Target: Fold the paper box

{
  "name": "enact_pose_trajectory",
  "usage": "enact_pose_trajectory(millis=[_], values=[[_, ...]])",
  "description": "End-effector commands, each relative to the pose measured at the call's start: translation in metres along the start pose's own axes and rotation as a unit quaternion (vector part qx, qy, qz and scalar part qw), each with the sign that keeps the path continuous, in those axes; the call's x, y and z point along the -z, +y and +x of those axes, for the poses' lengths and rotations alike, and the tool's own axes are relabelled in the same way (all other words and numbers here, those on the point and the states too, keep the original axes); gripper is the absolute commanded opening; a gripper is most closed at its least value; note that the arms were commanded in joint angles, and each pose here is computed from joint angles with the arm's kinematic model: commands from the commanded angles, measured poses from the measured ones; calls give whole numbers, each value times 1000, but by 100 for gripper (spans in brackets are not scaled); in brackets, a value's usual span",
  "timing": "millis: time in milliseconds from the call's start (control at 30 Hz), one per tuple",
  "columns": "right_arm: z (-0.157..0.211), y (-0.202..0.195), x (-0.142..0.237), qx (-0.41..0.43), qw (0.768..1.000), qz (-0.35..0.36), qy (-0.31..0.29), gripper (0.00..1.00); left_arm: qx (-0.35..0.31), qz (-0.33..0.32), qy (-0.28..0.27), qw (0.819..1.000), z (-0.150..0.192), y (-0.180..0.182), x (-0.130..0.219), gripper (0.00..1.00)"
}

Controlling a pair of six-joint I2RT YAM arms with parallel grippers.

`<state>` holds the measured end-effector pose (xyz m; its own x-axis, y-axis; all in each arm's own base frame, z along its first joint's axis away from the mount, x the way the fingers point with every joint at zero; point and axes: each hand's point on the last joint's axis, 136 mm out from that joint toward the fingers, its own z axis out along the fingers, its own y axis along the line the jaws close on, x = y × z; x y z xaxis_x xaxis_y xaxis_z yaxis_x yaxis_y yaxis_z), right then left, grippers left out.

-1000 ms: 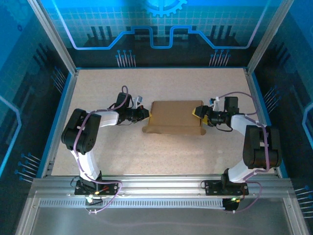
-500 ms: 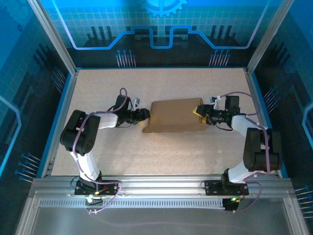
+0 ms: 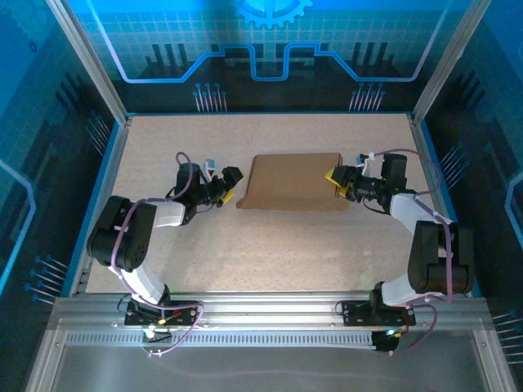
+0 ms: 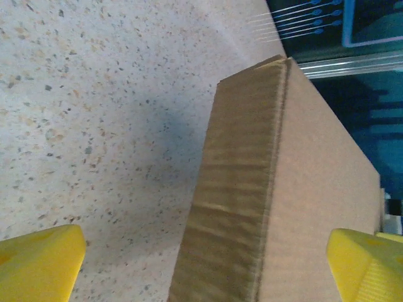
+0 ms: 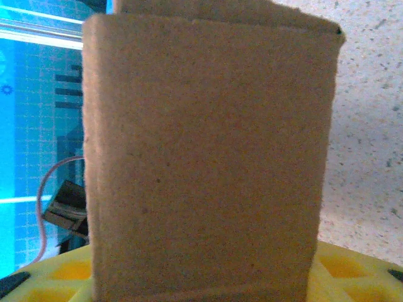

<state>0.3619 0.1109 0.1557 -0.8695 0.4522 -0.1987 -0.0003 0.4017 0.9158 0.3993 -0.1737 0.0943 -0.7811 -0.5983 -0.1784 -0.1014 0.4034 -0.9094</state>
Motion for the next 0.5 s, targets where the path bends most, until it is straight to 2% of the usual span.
enact_pose_trajectory(millis=[0, 167, 467], values=[[-11, 33, 11, 21, 999, -50, -8, 56, 66, 84, 7, 994, -5, -12, -1, 99], [-8, 39, 14, 24, 998, -58, -2, 56, 89, 142, 19, 986, -4, -21, -5, 99], [-4, 36, 14, 17, 999, -52, 2, 56, 87, 184, 22, 979, -4, -38, 1, 99]])
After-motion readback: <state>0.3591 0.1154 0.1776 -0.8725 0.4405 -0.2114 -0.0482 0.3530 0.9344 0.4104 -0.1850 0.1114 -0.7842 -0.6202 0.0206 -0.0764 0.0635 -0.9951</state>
